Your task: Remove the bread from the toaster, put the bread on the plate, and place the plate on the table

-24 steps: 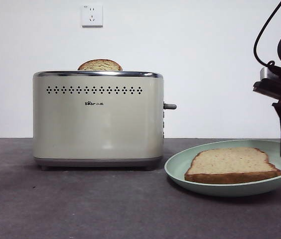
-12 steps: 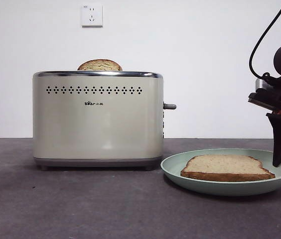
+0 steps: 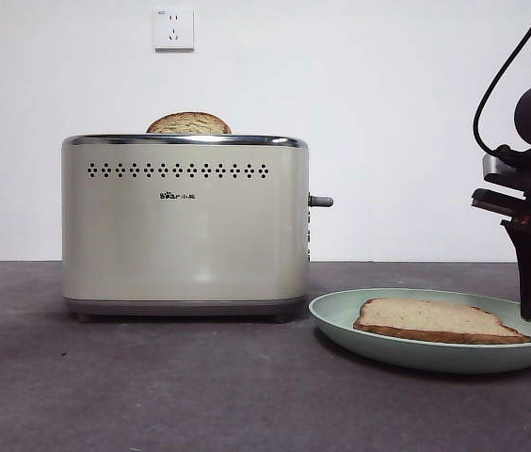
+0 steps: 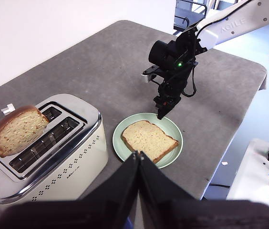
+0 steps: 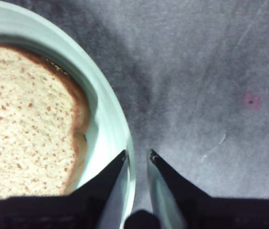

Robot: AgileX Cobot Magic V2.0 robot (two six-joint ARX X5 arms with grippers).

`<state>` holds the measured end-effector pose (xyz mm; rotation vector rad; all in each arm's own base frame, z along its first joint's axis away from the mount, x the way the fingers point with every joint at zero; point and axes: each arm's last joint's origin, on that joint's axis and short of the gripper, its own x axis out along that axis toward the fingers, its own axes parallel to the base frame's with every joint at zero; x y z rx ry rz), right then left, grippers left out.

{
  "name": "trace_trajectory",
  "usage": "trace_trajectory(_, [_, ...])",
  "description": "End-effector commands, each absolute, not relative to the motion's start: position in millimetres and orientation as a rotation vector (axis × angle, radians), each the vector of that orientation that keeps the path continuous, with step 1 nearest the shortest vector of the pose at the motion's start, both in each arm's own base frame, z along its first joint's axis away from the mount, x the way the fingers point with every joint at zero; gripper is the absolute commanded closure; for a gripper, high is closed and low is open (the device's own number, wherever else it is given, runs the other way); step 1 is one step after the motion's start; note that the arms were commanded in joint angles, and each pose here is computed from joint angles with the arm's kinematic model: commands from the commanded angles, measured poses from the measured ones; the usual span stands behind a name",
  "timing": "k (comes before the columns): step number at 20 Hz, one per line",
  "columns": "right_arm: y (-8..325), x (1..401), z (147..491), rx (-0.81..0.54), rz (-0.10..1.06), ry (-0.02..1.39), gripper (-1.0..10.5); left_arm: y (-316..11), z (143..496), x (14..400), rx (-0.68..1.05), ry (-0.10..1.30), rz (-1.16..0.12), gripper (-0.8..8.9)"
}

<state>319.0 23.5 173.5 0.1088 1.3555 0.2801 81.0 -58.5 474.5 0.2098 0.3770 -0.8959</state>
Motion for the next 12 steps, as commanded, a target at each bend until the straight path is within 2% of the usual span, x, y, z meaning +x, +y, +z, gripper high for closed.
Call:
trace_trajectory(1, [24,318,178,0.098,0.285,1.332,8.7,-58,474,80,0.205,0.377,-0.900,8.22])
trace_trajectory(4, [20,309,209,0.071,0.252,1.229,8.7,-58,474,80,0.205,0.377,-0.900,8.22])
trace_trajectory(6, [19,291,241,0.078,0.271,1.151,8.7,-58,474,80,0.205,0.377,-0.900,8.22])
trace_trajectory(8, [23,263,274,0.121,0.371,1.081,8.8,-58,474,80,0.205,0.383,-0.900,8.21])
trace_trajectory(9, [27,245,292,0.148,0.456,1.029,8.9,-58,473,80,0.206,0.387,-0.900,8.22])
trace_trajectory(12, [38,194,330,0.162,0.630,0.905,8.9,-58,473,79,0.206,0.393,-0.900,8.22])
